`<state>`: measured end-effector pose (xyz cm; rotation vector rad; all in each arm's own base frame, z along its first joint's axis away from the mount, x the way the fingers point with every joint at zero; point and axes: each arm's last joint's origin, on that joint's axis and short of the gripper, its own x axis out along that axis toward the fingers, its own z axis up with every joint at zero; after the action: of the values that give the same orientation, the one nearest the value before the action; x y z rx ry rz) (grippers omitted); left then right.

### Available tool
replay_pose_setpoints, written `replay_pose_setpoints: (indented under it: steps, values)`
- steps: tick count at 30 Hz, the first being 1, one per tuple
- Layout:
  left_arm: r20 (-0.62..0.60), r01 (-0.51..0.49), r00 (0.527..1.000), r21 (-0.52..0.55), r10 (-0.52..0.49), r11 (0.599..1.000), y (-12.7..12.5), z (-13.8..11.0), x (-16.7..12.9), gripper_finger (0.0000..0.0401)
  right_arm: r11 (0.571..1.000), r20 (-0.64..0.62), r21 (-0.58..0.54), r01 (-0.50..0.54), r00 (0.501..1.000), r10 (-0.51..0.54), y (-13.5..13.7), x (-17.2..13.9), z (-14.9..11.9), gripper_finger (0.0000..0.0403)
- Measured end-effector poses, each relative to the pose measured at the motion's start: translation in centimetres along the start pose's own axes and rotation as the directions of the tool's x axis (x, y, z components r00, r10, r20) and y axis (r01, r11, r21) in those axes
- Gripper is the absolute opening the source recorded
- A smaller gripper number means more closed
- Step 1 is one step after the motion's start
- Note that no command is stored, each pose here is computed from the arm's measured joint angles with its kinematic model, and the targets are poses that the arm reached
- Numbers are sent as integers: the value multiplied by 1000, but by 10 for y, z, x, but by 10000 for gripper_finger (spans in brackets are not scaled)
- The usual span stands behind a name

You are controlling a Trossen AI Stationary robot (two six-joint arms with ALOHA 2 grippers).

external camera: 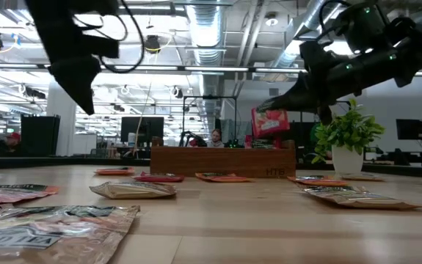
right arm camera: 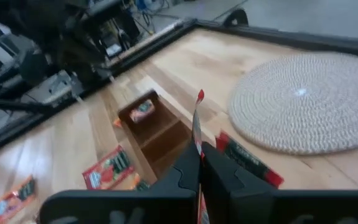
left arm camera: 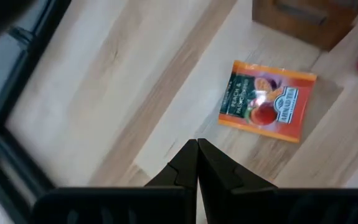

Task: Pick & Place Tea
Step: Put the left red tea bag into the right slot of the wooden organizer

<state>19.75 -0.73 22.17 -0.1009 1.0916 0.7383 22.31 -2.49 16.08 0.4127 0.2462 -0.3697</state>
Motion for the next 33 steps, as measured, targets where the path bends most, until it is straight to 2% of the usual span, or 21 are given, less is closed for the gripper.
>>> replay_pose_setpoints:
  steps: [8,13,17,21,33]
  values:
    - [195,177,971,-209,-137,962,30,-28,-13,0,999,15,-1,-40,999,40,0,17,-12,0]
    - [290,262,940,-272,-181,926,47,-37,-26,0,999,-17,-7,-49,999,49,-4,24,-20,0]
    - [352,314,914,-296,-202,902,57,-41,-36,0,994,-42,-76,-83,996,80,-5,26,-23,0]
    - [385,341,898,-306,-211,889,63,-44,-41,0,992,-38,-96,-77,997,74,-6,26,-22,0]
    - [386,337,898,-297,-210,894,64,-45,-41,0,995,-27,-89,-47,999,45,-12,27,-20,0]
